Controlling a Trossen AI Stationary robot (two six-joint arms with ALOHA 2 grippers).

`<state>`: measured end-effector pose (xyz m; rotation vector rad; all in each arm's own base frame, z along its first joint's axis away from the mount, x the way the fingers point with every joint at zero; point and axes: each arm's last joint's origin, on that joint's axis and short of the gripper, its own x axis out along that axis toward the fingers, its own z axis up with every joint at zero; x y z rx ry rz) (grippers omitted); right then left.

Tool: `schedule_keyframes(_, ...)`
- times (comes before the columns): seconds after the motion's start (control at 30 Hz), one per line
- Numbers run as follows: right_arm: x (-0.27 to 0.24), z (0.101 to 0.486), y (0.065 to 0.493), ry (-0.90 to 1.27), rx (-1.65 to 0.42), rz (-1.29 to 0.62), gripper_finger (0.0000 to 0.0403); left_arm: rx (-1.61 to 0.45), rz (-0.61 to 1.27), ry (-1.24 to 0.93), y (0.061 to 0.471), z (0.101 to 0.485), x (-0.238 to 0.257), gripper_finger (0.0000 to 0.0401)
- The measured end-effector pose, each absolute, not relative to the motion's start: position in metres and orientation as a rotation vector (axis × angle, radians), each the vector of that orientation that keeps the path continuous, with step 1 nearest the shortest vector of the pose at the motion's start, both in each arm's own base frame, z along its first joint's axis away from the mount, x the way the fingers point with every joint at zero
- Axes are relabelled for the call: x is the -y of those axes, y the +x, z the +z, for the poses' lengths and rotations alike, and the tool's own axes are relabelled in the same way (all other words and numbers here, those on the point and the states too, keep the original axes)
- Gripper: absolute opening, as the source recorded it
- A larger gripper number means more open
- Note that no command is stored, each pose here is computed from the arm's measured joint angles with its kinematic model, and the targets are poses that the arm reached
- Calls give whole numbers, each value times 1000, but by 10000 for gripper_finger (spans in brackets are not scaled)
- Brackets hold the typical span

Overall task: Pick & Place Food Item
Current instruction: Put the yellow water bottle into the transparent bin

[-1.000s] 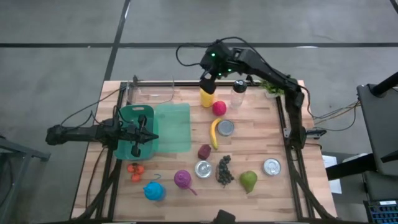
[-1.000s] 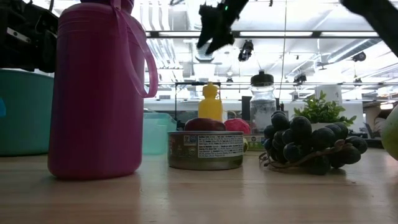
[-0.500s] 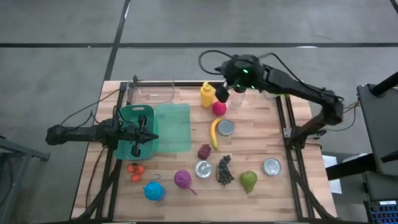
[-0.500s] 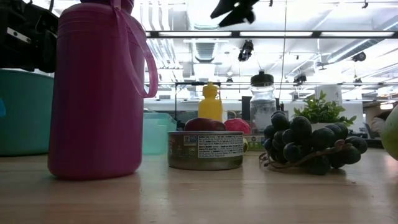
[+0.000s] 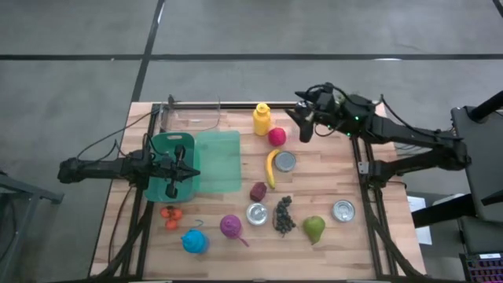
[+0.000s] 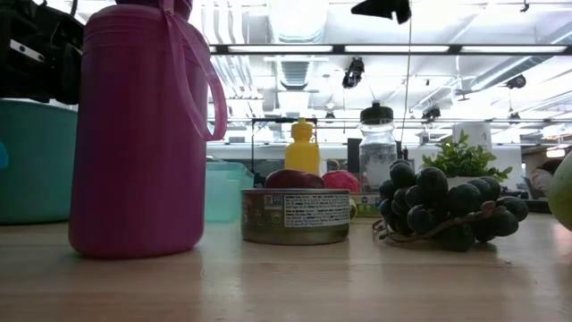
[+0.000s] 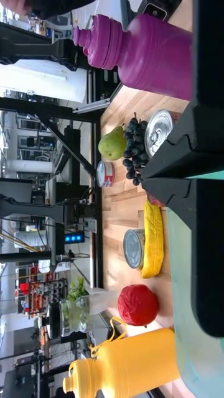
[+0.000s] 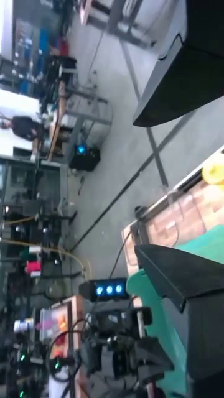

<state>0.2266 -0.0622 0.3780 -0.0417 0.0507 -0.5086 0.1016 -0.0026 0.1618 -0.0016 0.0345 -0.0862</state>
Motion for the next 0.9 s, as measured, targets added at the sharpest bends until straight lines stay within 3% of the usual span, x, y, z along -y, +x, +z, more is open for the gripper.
schedule_keyframes(0.43,58,383,208,-58,-8,-526,323,-35,-86,-2,102,162,3,1)
schedule_keyframes(0.9,63,370,229,-63,-83,-523,323,-35,-86,-1,102,162,3,1)
